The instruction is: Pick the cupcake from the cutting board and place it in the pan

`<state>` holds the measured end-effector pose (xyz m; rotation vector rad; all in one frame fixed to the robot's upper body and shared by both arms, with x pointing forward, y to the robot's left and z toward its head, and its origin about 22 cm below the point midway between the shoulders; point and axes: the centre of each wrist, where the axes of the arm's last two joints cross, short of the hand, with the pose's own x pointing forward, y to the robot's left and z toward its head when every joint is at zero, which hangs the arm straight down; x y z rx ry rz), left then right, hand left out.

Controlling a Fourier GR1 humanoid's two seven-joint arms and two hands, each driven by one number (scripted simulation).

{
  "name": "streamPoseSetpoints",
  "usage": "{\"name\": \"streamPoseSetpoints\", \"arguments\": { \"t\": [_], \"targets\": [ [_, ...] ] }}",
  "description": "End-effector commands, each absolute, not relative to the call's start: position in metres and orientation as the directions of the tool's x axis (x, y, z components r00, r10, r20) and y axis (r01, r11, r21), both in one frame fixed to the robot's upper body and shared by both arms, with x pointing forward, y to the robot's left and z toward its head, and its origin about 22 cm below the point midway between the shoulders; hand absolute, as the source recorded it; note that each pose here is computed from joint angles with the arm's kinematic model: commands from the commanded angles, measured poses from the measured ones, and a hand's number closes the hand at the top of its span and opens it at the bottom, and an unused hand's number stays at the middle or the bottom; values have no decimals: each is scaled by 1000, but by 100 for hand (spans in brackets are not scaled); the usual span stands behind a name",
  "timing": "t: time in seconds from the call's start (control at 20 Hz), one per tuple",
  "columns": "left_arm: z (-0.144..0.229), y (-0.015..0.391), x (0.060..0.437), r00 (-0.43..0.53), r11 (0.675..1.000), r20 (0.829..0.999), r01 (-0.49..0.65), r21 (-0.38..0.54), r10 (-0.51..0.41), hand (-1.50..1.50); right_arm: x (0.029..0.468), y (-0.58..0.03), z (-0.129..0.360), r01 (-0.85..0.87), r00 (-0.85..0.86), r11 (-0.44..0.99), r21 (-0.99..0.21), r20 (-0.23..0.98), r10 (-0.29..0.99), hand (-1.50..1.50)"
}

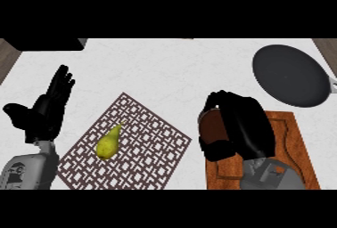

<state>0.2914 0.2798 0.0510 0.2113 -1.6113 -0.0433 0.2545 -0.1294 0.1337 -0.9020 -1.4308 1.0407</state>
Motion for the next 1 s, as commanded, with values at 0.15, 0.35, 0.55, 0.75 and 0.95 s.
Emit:
{"name": "streamPoseSetpoints", "arguments": {
  "t": [0.15, 0.35, 0.55, 0.75, 0.95],
  "targets": [
    [38, 274, 307, -38, 981, 985, -103, 162, -166, 0, 276, -159, 157, 218, -45, 416, -883, 417, 908, 150],
    [43, 257, 294, -55, 979, 983, -117, 166, -174, 0, 279, -191, 171, 276, -59, 583, -764, 592, 804, 150],
    [57, 290, 291, -59, 985, 986, -95, 147, -153, 0, 304, -246, 184, 315, -19, 654, -688, 685, 729, 150],
    [50, 262, 297, -54, 981, 983, -101, 167, -173, 0, 342, -305, 181, 360, 25, 605, -710, 656, 754, 150],
    [48, 262, 298, -60, 985, 985, -71, 160, -165, 0, 371, -346, 169, 399, 69, 555, -730, 627, 776, 150]
  ]
}}
